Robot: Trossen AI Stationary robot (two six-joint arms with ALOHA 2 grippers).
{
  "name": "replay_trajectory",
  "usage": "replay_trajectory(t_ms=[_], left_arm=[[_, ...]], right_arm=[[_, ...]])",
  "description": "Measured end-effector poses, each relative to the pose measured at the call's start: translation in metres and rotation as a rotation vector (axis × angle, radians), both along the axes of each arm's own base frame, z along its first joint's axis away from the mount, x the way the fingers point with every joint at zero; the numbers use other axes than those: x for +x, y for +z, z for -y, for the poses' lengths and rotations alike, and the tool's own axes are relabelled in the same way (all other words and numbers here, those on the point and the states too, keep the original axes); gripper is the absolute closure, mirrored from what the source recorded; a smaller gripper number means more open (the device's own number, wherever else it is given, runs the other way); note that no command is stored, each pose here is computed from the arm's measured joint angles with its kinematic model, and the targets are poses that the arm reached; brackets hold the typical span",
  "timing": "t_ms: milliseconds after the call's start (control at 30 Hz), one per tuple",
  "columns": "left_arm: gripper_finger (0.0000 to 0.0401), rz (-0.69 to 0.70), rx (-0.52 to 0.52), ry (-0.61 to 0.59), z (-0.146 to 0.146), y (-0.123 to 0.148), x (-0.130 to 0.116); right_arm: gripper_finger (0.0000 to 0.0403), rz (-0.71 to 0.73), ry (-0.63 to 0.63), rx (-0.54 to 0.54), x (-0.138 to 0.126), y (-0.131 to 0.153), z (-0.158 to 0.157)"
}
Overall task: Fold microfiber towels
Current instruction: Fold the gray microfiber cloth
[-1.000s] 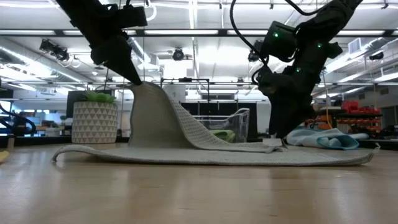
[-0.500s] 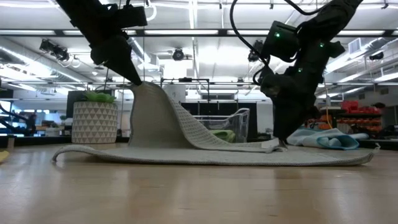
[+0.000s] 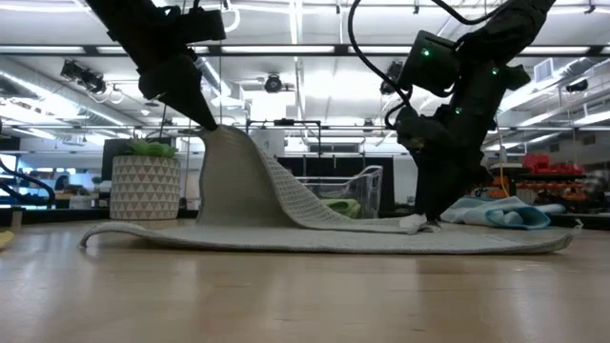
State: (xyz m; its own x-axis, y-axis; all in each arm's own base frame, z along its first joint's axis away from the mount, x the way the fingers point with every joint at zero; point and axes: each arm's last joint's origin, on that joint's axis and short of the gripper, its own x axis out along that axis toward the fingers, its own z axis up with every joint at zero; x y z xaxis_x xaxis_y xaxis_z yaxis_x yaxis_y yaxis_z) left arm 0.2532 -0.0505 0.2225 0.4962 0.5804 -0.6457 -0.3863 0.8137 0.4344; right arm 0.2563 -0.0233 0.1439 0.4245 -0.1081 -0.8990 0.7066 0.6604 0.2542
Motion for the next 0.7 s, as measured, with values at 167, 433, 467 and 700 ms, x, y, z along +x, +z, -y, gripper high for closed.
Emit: replay_trajectory(t_ms=[167,433,467,700], left_arm=[[0.0396,0.005,-0.001,0.0,0.0,0.0,0.0],[0.0397,-0.003,0.003,-0.009,0.001,0.0,0.0],[0.0396,0.0,0.002,-0.009,0.001,0.0,0.0],[0.0397,0.005,-0.001,-0.006,0.001,0.0,0.0]], right_arm=[[0.0274,0.072,0.017,-0.045,0.01,-0.001,0.001],[0.0349,0.091,0.078,-0.123,0.012,0.001,0.0],[0.0358,0.089,0.09,-0.134,0.012,0.001,0.0],[0.0385,0.106,0.292,-0.244,0.013,0.009,-0.018]])
